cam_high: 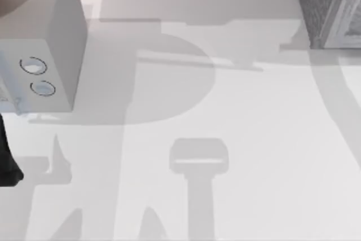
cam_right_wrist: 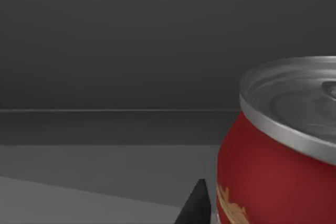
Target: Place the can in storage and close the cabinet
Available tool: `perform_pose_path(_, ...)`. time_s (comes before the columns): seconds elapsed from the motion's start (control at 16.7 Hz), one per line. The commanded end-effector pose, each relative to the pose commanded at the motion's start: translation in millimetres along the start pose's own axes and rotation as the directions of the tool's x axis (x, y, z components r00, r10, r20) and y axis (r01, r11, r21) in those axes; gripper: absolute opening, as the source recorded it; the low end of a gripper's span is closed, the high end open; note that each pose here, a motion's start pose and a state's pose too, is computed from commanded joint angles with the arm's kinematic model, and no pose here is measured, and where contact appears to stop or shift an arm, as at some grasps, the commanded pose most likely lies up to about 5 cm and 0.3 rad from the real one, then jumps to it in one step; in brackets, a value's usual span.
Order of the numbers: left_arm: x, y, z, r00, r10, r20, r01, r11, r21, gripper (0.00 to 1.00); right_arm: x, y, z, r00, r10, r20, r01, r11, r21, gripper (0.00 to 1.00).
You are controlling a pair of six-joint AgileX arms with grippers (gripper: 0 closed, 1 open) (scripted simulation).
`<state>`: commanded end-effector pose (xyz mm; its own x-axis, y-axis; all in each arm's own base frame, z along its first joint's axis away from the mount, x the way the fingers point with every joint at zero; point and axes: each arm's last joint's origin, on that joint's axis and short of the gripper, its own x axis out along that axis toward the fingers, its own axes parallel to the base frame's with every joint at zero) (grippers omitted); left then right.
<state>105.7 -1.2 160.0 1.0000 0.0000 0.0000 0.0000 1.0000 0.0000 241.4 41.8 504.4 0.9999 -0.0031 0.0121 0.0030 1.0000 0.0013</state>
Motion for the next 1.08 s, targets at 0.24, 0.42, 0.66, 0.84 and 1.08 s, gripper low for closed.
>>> perform_pose_path(0.24,0,0,0,1.000,0.000,0.000,0.000,1.000,0.000,1.00,14,5,6,1.000,0.004,-0.011,-0.004,1.000,0.000,0.00)
perform_pose_path(0.42,0,0,0,1.000,0.000,0.000,0.000,1.000,0.000,1.00,15,6,6,1.000,0.005,-0.012,-0.005,1.000,0.000,0.00)
perform_pose_path(0.66,0,0,0,1.000,0.000,0.000,0.000,1.000,0.000,1.00,15,5,6,1.000,0.001,-0.012,-0.001,1.000,0.002,0.00)
perform_pose_path(0.84,0,0,0,1.000,0.000,0.000,0.000,1.000,0.000,1.00,16,1,16,1.000,-0.023,0.016,0.023,1.000,0.004,0.00)
perform_pose_path(1.08,0,0,0,1.000,0.000,0.000,0.000,1.000,0.000,1.00,36,3,27,1.000,-0.019,0.019,0.019,1.000,0.002,0.00)
